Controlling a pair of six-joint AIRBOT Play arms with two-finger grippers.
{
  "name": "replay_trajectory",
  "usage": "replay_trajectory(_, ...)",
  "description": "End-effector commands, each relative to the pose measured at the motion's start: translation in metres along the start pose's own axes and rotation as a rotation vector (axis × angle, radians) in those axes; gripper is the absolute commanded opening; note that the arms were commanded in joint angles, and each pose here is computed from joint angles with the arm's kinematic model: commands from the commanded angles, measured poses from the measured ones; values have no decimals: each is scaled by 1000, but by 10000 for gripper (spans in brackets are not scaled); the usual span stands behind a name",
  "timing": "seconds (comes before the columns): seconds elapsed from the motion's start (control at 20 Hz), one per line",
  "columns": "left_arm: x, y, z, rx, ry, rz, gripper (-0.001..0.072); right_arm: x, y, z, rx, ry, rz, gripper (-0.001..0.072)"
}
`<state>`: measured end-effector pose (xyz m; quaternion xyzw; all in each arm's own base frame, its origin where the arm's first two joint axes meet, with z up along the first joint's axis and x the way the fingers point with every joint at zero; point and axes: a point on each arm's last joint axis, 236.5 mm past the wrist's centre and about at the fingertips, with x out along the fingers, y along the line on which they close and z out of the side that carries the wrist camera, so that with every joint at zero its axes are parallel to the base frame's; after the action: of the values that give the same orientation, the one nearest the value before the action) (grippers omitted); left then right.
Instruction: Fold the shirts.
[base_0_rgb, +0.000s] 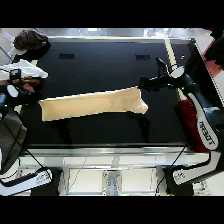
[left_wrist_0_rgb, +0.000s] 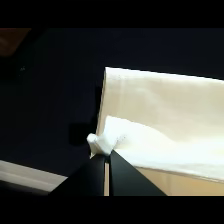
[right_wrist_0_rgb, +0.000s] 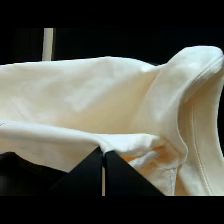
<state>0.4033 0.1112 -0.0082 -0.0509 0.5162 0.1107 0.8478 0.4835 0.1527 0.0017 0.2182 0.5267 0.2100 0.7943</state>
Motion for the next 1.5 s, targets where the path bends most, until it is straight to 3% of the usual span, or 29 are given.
replay_trajectory(0.0,33,0,-8,23,43,19,8,37,-23,3,26,-1,-31,19)
replay_trajectory(0.25,48,-21,-2,56,18,-7,25,53,-17,15,0,-68,-48,21)
replay_trajectory(0.3,45,-25,3,65,-1,-12,169,51,-14,17,-4,-66,-42,40)
replay_trajectory(0.35,41,-27,9,67,-16,-14,454,47,-10,20,-13,-64,-35,103)
replay_trajectory(0.4,32,-28,19,68,-45,-15,651,39,-3,24,-23,-58,-20,237)
replay_trajectory(0.45,20,-27,31,66,-82,-14,645,29,5,27,-43,-42,-6,336)
replay_trajectory(0.6,-41,-28,81,60,-258,-19,645,-30,23,41,-151,-18,-22,340)
replay_trajectory(0.8,-138,-61,127,153,-471,-59,643,-134,-16,59,-288,-81,-307,338)
replay_trajectory(0.95,-156,-113,119,296,-407,-120,643,-161,-51,60,-199,-98,-394,364)
replay_trajectory(1.15,-133,-183,104,418,-286,-195,643,-114,-87,39,28,14,-191,406)
replay_trajectory(1.25,-111,-205,92,462,-197,-208,643,-85,-97,29,130,80,-51,465)
replay_trajectory(1.35,-93,-221,87,478,-160,-217,643,-58,-106,15,232,152,56,646)
replay_trajectory(1.45,-81,-226,85,453,-140,-219,644,-33,-119,-9,243,253,98,684)
